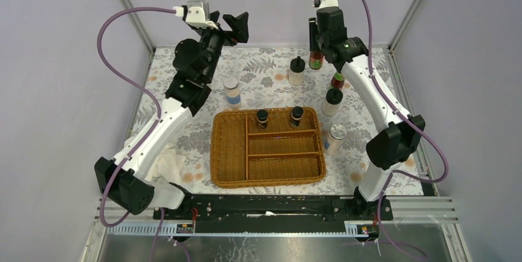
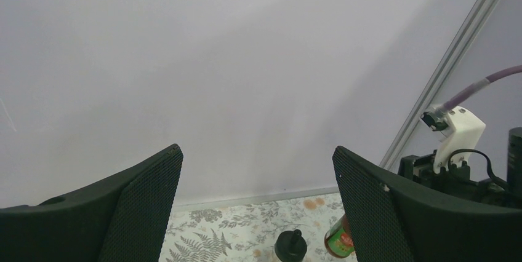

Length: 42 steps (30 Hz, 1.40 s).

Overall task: Organize the condiment bottles
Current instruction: Pick up the bottle from the center of the board, then place the bottle in the storage box.

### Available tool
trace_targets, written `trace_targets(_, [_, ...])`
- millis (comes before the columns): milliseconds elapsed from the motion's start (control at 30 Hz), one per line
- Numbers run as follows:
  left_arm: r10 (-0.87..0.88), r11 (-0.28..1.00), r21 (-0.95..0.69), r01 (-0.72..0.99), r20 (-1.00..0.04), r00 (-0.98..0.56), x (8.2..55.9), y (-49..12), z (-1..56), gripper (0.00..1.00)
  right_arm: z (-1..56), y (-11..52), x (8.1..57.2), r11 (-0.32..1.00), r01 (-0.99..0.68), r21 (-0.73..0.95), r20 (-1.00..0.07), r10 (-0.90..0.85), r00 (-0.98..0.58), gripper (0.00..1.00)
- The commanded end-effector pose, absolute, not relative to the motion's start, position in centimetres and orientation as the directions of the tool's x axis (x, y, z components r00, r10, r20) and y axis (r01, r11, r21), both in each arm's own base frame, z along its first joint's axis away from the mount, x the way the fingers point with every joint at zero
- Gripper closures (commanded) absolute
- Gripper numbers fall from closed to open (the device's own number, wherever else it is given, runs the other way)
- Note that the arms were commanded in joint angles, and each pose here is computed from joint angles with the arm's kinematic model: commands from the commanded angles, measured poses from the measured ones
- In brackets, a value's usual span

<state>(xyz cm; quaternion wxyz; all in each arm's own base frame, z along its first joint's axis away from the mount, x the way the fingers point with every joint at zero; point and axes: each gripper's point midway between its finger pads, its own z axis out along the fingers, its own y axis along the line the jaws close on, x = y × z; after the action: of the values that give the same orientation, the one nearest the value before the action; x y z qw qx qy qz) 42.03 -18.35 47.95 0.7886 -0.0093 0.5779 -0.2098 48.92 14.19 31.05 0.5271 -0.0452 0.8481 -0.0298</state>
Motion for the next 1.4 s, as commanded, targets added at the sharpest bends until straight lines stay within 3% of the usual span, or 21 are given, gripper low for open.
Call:
trace_targets(0, [-0.340,0.917,-0.243,0.316,-0.892,0.300,40.2,-17.4,50.3,0.04,39.1,14.7,46.0,0.998,-0.046,-0.041,-0.965,-0.051,-0.257,1.00])
trace_targets(667, [-0.360,0.918,-0.243,0.312,-0.841,0.404,35.5,-14.8,54.9,0.05,38.6,23.2,39.0,0.961,-0.277,0.007,-0.962,-0.069,-0.263,1.00])
trace_targets(1367, [-0.360,0.921,-0.233,0.312,-0.814,0.455,34.1,-14.7,56.6,0.05,38.3,30.4,36.1,0.907,-0.418,-0.038,-0.962,-0.146,-0.231,1.00])
